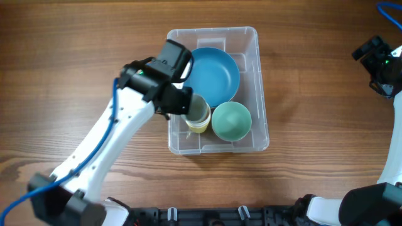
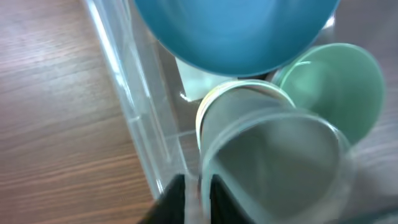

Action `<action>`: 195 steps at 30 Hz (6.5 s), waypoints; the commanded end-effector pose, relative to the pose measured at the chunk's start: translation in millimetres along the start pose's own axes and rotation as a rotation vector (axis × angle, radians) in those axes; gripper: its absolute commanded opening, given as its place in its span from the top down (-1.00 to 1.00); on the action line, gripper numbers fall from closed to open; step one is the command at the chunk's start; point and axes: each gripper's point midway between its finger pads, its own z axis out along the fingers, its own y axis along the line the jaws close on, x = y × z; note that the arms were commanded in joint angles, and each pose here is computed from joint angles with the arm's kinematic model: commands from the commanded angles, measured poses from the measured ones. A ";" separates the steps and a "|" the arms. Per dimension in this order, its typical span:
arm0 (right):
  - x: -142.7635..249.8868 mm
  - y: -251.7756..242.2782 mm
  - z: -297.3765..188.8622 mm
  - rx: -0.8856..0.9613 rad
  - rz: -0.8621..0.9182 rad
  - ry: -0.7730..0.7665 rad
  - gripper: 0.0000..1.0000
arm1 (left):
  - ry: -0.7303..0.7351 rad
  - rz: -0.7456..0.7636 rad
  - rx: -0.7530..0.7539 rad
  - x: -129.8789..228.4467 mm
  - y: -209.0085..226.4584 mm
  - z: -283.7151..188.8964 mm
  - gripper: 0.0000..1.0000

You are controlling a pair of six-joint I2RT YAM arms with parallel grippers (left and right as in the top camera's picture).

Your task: Pack container

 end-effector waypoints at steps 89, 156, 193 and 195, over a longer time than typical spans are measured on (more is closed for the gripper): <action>-1.0 1.7 1.2 0.001 0.003 0.000 -1.00 | -0.825 -0.624 -0.307 167.4 186.0 -7.2 -1.00; 14.8 18.2 -49.8 0.010 -0.078 -0.063 -0.99 | -1.114 -0.592 -0.216 114.6 191.8 -6.6 -1.00; 182.2 -48.7 -46.8 -0.204 -0.576 -0.628 -1.00 | -1.114 -0.592 -0.216 114.6 191.8 -6.6 -0.99; 187.6 -49.9 -41.4 -0.216 -0.578 -0.627 -0.99 | -1.114 -0.592 -0.216 114.6 191.8 -6.6 -1.00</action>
